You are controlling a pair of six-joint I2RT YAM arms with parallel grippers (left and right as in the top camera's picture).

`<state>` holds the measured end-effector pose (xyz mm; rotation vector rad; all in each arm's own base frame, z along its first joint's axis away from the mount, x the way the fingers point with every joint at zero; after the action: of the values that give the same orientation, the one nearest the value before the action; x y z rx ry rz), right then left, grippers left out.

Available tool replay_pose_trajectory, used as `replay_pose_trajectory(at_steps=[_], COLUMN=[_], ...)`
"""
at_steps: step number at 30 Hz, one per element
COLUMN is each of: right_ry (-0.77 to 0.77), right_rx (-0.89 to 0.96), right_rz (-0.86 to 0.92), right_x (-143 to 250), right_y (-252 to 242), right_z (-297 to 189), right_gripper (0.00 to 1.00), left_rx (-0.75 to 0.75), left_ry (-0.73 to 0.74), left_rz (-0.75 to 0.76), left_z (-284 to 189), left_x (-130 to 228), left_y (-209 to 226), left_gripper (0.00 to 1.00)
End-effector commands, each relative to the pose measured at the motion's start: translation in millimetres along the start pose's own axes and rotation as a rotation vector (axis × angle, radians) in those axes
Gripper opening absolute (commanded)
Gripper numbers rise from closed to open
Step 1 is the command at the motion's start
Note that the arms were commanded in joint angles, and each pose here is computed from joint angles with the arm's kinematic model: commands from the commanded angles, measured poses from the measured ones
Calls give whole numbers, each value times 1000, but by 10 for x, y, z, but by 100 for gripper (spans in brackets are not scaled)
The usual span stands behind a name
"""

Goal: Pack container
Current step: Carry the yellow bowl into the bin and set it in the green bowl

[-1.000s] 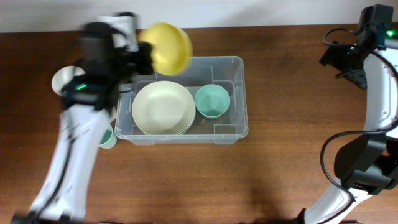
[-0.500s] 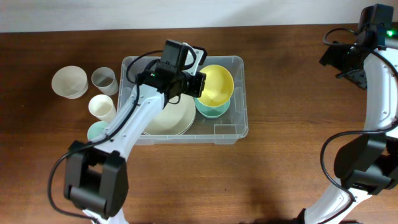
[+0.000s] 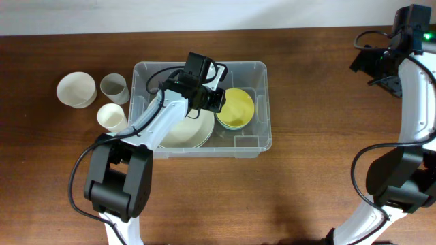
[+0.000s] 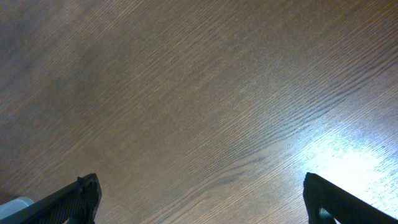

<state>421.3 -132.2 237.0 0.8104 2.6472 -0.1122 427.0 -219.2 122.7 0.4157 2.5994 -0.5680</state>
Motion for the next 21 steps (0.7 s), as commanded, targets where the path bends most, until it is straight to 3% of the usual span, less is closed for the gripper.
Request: replay_pose_trajectory(at_steps=[1,2,3,9,12,16,21], right_ry=[0,0,0,0,0,0,0], right_rx=[2,2,2,2,2,2,2], right_rz=[3,3,3,3,3,3,3], right_x=[-1,-1,-1,-1,-1,-1,-1], right_y=[-6,-6,-6,-6,-6,-6,-6], right_z=[8,8,8,8,8,8,8], right_gripper=[99,99,99,99,99,99,99], left_rx=[14,14,14,-17,-148,-416,-591], left_ry=[-24,-30,-42,-128,-205,-306,-388], left_rz=[11,12,12,-24,-94,-358,-843], left_z=[-16,-21,-43,-467,-1047,-1840,-2488], left_x=[-53,-70,-112,-525,-814,-881,-422], left_y=[-11,-7,-4,179,558,1297,2387], left_gripper=[87,97,99,99,99,99,99])
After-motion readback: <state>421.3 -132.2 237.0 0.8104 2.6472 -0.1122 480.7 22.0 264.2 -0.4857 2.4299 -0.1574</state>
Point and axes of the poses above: each gripper's point midway between its finger pads, its own z axis out along the fingers, its own y axis along the line the jaws close on, x = y × z, the point moved 5 cm from there along -z, back along the fingers, and after that the axes turned 5 degrees about -z, right-handed, at the moved point
